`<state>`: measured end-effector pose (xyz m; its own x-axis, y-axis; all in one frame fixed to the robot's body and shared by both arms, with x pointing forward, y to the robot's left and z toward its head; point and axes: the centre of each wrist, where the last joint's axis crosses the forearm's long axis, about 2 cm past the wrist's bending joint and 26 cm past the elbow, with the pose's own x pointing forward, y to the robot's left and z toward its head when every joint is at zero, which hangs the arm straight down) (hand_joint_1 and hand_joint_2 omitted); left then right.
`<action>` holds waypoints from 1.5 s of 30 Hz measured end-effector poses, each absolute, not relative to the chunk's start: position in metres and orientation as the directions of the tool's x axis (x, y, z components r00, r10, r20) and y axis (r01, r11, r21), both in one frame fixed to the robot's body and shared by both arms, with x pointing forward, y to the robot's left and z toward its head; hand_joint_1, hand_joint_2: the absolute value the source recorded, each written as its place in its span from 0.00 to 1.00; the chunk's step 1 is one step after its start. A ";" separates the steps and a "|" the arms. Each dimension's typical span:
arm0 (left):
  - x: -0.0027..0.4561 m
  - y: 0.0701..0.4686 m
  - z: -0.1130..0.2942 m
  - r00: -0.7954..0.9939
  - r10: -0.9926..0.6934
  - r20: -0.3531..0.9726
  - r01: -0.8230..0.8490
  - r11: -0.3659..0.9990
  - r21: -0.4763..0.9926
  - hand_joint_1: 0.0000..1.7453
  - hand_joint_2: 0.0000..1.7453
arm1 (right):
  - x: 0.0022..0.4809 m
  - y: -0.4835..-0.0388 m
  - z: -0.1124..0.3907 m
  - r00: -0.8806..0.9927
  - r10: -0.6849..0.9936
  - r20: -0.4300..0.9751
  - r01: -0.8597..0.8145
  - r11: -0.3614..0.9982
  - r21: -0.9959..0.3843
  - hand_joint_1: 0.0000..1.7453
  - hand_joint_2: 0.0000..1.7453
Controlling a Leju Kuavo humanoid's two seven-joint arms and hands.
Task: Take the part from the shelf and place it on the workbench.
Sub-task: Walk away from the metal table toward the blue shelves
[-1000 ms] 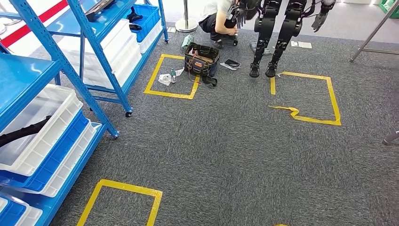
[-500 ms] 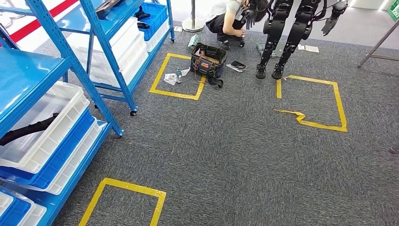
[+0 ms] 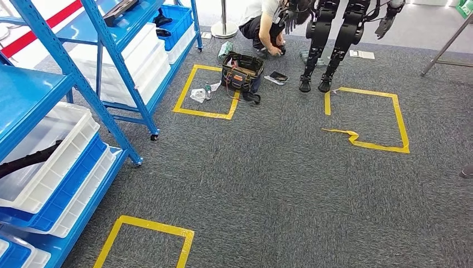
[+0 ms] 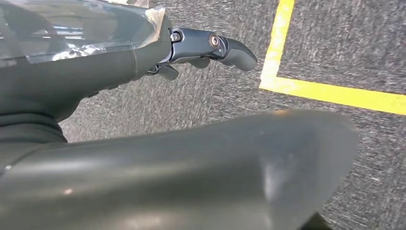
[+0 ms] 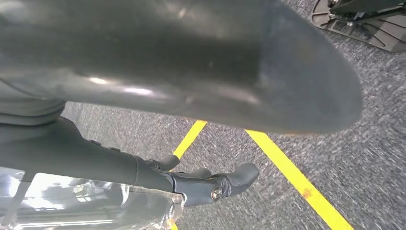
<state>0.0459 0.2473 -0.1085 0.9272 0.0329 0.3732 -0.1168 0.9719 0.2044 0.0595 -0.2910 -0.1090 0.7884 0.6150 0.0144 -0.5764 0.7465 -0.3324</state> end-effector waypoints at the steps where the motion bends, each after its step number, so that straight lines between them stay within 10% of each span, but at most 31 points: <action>1: 0.046 0.248 -0.108 0.927 0.032 0.373 -0.116 0.972 0.206 0.00 0.00 | 0.060 -0.291 -0.109 0.788 0.616 0.015 -0.577 0.746 -0.332 0.00 0.00; 38: 0.046 0.247 -0.108 0.936 0.023 0.352 -0.109 0.968 0.227 0.00 0.00 | 0.059 -0.290 -0.109 0.782 0.623 0.007 -0.585 0.739 -0.336 0.00 0.00; 42: 0.046 0.247 -0.108 0.936 0.022 0.352 -0.109 0.967 0.229 0.00 0.00 | 0.060 -0.290 -0.109 0.782 0.623 0.007 -0.583 0.736 -0.344 0.00 1.00; 45: 0.046 0.247 -0.108 0.935 0.021 0.354 -0.110 0.967 0.231 0.00 0.00 | 0.061 -0.291 -0.109 0.782 0.623 0.005 -0.582 0.734 -0.348 0.00 1.00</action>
